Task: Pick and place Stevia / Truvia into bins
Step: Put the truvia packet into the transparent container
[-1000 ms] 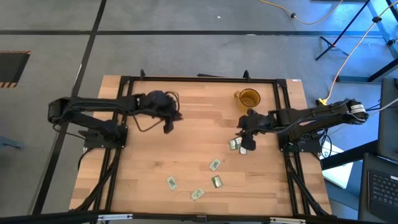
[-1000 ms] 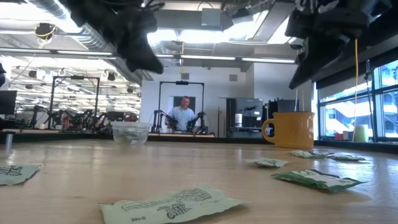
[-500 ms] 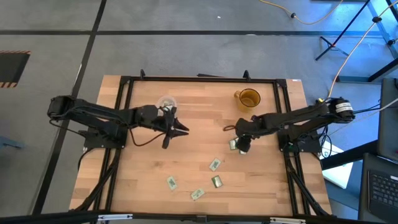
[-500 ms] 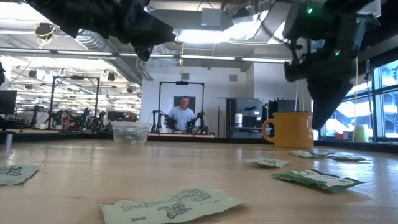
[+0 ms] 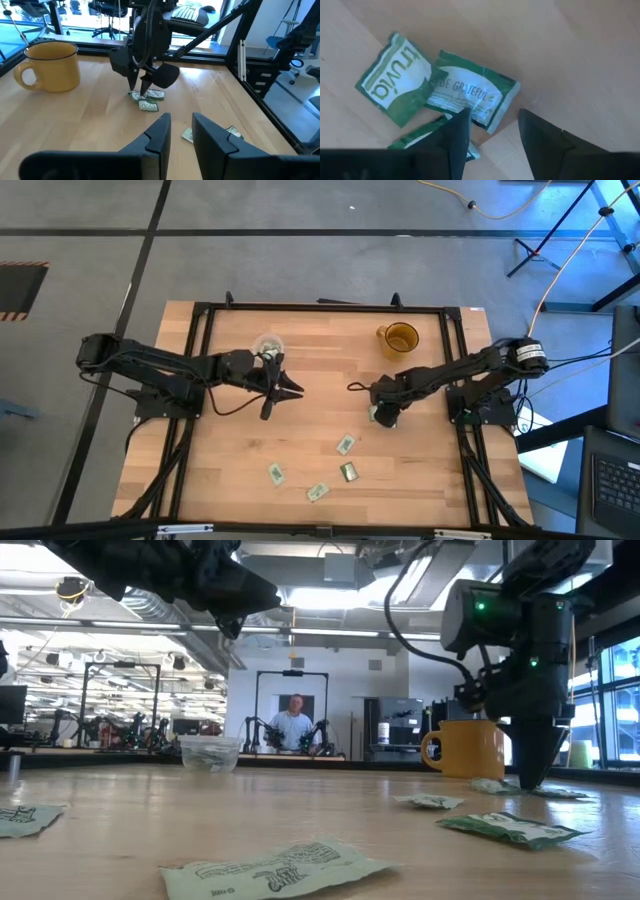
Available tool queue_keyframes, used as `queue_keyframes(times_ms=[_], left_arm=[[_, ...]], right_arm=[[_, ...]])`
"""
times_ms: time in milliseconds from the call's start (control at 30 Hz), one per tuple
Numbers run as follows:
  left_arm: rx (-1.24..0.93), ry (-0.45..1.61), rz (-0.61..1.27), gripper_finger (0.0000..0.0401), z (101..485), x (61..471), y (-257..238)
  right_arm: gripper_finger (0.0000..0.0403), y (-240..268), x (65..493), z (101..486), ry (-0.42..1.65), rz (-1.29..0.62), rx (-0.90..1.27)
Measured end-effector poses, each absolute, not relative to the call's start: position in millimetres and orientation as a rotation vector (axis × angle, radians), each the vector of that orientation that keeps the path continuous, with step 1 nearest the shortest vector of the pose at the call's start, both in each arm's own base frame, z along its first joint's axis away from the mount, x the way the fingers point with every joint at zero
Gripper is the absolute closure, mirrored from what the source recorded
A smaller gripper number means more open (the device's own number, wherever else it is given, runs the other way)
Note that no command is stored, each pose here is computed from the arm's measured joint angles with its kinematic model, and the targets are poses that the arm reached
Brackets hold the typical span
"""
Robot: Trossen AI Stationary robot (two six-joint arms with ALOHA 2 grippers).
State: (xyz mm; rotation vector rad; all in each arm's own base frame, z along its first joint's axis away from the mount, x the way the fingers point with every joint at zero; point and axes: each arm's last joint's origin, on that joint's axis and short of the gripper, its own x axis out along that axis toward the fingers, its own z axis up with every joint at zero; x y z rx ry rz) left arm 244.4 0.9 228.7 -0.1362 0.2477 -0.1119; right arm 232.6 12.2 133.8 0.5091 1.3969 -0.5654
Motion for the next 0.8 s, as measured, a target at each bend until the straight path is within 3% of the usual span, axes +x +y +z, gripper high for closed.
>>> queue_keyframes(times_ms=[167, 600, 800], left_arm=[[-0.128, 0.247, -0.112, 0.0329, 228.7, 244.4, 0.9], [-0.128, 0.247, -0.112, 0.0329, 228.7, 244.4, 0.9], [-0.129, 0.247, -0.112, 0.0329, 228.7, 244.4, 0.9]], right_arm=[[0.0263, 12.4, 234.4, 129.9, 1.411, -0.566, 0.509], [0.0393, 11.4, 233.0, 129.4, 1.413, -0.584, 0.48], [0.0397, 11.1, 230.2, 136.2, 1.404, -0.59, 0.48]])
